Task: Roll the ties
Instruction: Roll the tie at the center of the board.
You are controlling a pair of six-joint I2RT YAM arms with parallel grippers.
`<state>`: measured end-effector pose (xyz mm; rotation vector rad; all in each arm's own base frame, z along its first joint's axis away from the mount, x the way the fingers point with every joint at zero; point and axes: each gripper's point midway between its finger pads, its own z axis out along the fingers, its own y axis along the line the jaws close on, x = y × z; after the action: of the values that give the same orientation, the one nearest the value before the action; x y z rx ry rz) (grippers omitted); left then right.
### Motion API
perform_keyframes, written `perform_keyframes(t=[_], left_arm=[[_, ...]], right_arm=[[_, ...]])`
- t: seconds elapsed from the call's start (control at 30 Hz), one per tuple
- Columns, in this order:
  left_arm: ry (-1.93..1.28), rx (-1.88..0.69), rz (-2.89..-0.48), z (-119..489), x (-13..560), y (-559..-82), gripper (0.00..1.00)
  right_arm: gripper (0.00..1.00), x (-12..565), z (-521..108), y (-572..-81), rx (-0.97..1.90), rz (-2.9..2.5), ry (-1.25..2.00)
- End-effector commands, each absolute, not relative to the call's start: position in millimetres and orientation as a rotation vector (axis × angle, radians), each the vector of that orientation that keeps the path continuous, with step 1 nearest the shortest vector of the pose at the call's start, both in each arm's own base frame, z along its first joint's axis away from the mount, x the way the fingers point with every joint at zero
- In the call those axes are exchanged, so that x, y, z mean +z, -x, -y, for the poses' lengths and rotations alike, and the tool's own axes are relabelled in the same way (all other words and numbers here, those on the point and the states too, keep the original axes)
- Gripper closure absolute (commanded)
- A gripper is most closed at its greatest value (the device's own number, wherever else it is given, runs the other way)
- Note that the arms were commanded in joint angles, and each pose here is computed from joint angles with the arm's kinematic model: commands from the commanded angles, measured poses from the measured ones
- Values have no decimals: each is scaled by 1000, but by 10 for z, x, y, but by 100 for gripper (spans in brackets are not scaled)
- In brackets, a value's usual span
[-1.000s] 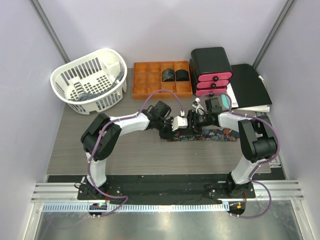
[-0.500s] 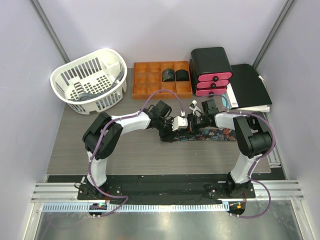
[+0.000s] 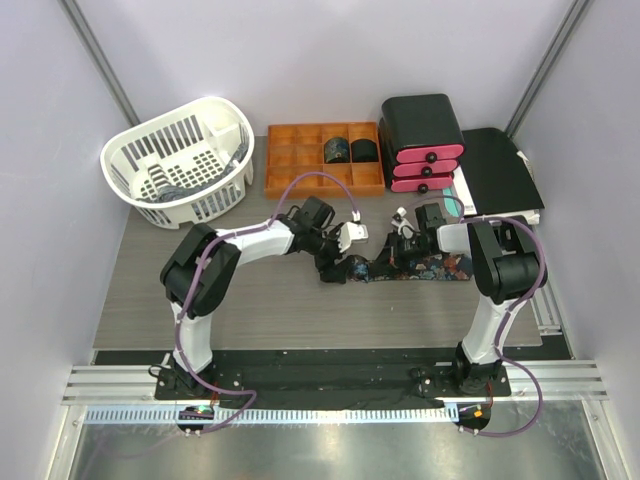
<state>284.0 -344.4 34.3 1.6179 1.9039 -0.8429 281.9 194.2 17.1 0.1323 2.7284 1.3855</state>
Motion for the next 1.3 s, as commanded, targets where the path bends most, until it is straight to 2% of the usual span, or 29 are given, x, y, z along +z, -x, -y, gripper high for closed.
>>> perform_keyframes(t=[0.0, 0.27, 0.4, 0.5, 0.6, 0.63, 0.73, 0.77, 0.87, 1.0, 1.27], left_arm=[[-1572, -901, -1788, 3604, 650, -2870, 23], [-1618, -898, -1654, 3782, 655, -2907, 21], [-1675, -851, -1619, 3858, 530, -2867, 24], [-1700, -814, -1625, 3887, 464, -2859, 33], [-1721, -767, -1662, 3853, 388, -2859, 52], [-1722, -754, -1681, 3852, 378, -2872, 64], [-1713, -700, -1793, 3720, 296, -2861, 78], [-1724, -695, -1809, 3671, 255, -2824, 80], [-1748, -688, -1830, 3529, 210, -2708, 86], [-1777, -691, -1848, 3412, 147, -2589, 88], [-1771, -670, -1862, 3339, 136, -2642, 89]], right_arm=[[99, -98, -1781, -2835, 1231, -2793, -104], [99, -217, -1776, -2824, 1236, -2827, -130], [99, -216, -1786, -2826, 1248, -2828, -134], [98, -209, -1794, -2830, 1256, -2827, -143], [99, -186, -1822, -2826, 1276, -2821, -163], [99, -170, -1836, -2800, 1282, -2821, -161], [94, -36, -1888, -2755, 1342, -2789, -177], [90, 28, -1902, -2752, 1360, -2777, -175], [85, 295, -1860, -2824, 1386, -2710, -123], [82, 508, -1714, -3001, 1356, -2656, -89], [81, 144, -1546, -2875, 1249, -2765, -167]])
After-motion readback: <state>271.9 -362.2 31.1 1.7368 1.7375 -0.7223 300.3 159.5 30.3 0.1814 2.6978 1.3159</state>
